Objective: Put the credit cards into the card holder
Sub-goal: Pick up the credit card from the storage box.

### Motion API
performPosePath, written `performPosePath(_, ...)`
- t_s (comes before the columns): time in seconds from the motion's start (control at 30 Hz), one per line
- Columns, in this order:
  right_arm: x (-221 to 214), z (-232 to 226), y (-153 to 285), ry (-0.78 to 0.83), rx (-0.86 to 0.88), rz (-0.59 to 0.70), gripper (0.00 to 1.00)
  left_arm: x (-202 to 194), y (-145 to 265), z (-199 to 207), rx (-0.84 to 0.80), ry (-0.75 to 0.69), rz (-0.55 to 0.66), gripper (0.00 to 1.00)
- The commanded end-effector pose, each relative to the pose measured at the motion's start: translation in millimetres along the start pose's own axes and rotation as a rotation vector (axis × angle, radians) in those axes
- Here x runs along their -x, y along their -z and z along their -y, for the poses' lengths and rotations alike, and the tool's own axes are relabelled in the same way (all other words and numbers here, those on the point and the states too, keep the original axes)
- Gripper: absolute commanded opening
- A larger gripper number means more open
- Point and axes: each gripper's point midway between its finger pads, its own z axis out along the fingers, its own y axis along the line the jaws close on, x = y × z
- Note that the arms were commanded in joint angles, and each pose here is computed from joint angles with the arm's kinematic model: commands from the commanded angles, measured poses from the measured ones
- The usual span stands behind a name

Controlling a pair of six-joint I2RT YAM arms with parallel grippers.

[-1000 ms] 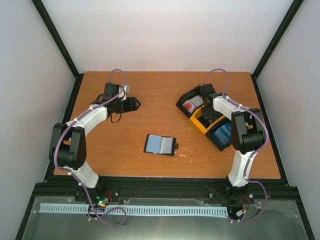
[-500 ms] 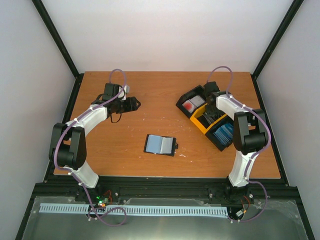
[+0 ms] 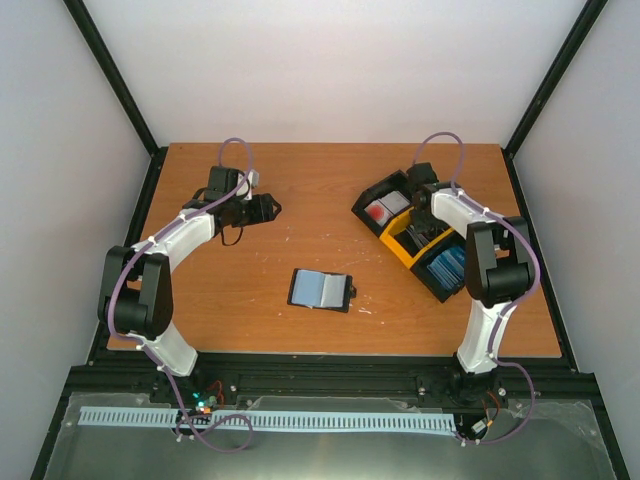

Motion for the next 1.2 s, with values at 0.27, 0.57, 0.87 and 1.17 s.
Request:
performPosePath(0.27,8.1,3.2,-7.9,-0.006,-0.021,0.005,0.23,11.9,7.3,6.4,-0.009,-0.043,0.044,0.69)
performPosePath(0.57,5.5,-0.9,-19.8,0.017,-0.028,-0.011,0.13,12.9,8.6,8.0,-0.015,-0.047,0.048,0.69)
performPosePath(0.87,12.9,9.1,14.6,-0.01,-0.01,0.056,0.03,19.0,17.0,31.7,-0.121,-0.099,0.059,0.71)
performPosePath(1.17,-12.2,11.9,68.2,-0.096,0.099,0.145,0.03,24.4,18.9,90.4,-0.288,-0.185,0.069,0.76)
